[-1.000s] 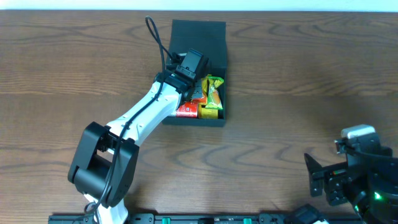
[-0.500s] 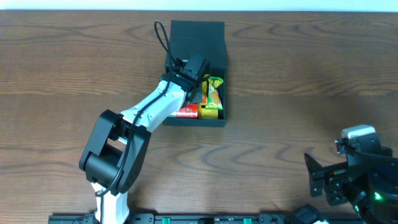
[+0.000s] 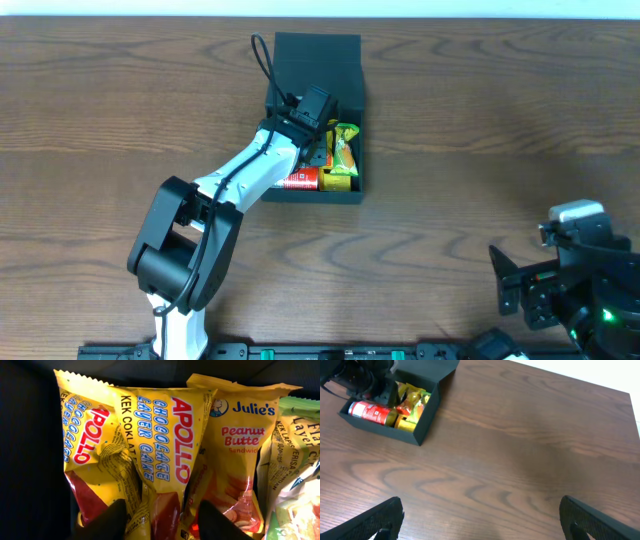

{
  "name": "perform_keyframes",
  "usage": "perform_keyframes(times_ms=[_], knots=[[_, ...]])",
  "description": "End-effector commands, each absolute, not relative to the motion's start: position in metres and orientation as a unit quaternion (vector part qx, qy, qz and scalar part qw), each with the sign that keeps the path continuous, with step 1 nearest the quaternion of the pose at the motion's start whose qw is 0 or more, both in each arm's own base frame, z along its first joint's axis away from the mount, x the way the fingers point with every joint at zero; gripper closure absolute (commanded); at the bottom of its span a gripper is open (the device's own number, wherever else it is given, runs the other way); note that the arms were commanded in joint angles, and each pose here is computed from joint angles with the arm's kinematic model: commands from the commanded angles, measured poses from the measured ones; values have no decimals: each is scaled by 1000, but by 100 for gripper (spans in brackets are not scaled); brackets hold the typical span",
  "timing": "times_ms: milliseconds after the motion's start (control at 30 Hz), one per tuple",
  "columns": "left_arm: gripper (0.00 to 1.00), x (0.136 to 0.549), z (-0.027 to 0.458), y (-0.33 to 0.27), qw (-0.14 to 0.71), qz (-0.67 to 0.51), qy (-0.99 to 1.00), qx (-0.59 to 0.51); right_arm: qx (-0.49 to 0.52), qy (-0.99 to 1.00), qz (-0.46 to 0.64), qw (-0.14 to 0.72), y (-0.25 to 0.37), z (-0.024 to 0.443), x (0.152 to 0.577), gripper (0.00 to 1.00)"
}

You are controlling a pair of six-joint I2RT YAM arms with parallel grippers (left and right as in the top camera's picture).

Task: Pack container
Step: 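Lower the Apollo pack into the box and open the left gripper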

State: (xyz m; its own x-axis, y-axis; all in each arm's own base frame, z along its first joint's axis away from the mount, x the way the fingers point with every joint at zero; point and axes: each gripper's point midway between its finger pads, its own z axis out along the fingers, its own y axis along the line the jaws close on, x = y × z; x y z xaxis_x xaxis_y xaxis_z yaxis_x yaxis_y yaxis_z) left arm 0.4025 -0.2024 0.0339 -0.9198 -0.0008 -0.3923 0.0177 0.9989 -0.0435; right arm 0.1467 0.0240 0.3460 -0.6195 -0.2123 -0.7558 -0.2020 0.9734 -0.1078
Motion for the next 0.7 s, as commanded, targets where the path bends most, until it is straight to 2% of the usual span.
perform_keyframes(times_ms=[0,233,433,467,500,533,667], knots=[[56,403,35,-206,197,-28,980,15,-104,900,1,424,24,348,146,1],[60,422,80,-216,236,-38,970,51,-105,900,2,423,24,348,146,1],[56,436,134,-215,279,-31,959,47,-108,901,7,421,26,347,145,1],[58,437,139,-215,282,-32,958,48,-108,900,7,421,26,347,146,1],[71,436,140,-215,283,-31,957,51,-108,901,7,421,26,347,145,1],[93,435,140,-214,280,-29,958,53,-108,901,7,421,26,347,145,1],[94,431,126,-212,265,-22,962,55,-108,901,7,421,26,347,145,1]])
